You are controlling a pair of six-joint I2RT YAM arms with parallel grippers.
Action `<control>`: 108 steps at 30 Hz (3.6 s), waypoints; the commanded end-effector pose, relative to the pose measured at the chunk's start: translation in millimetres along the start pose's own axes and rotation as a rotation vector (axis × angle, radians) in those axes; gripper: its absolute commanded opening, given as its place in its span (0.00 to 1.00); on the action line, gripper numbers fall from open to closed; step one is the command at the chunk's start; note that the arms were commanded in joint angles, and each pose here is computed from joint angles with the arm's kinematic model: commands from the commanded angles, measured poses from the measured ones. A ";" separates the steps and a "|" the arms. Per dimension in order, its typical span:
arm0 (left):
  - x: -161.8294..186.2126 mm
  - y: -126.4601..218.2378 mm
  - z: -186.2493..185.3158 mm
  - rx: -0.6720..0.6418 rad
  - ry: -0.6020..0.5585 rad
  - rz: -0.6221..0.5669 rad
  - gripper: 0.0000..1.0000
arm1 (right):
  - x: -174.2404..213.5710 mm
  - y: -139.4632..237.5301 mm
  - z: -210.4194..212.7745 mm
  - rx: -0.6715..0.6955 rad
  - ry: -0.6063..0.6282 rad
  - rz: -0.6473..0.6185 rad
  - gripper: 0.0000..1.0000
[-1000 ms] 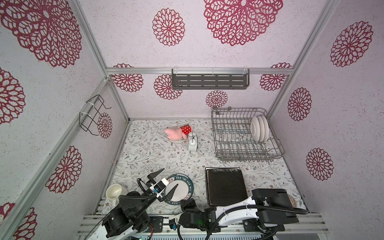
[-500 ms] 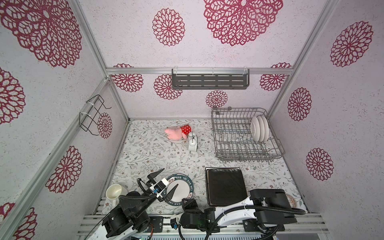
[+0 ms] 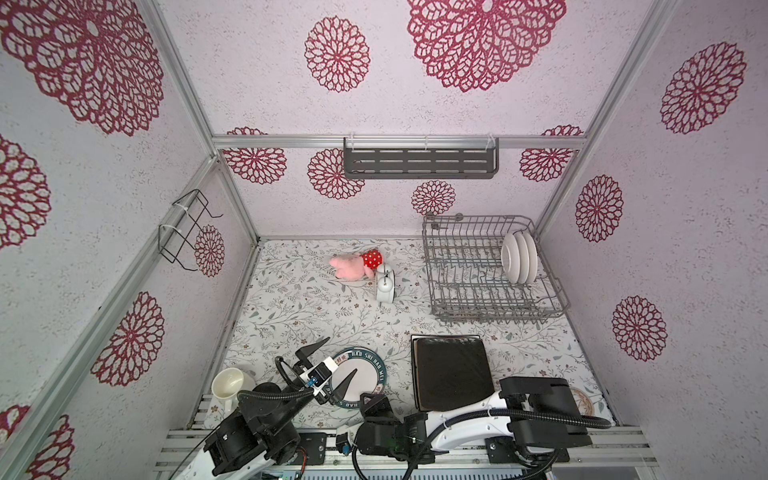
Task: Unload the plates from the dish rack
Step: 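Lower the plate onto the green-rimmed stack and open the right gripper, then raise the open right gripper and move it back to the rack, then grasp the next green-rimmed plate at the front of the rack with the right gripper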
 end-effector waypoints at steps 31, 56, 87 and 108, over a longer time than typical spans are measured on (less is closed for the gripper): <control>-1.2 1.1 -3.3 0.025 -0.019 -0.017 0.97 | 12.6 -2.6 -13.2 -0.078 -0.042 0.071 0.41; -0.9 0.8 -6.1 0.042 -0.032 -0.021 0.97 | 23.2 1.1 -22.2 -0.242 -0.045 0.058 0.59; 0.9 -0.2 -4.2 0.022 -0.028 -0.012 0.97 | 272.6 132.3 -211.0 0.312 -1.231 0.545 0.99; 6.6 -3.7 -1.5 -0.003 -0.030 0.026 0.97 | 542.5 124.3 -222.2 0.628 -2.050 0.737 0.99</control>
Point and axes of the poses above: each gripper's point midway between its finger pads, its own y axis back along the fingers, its own z axis along the line the jaws close on, x = y × z, the point moved 6 cm from there along y, back along the fingers, and after that the axes turned 3 degrees about y, right-handed, at the moved point
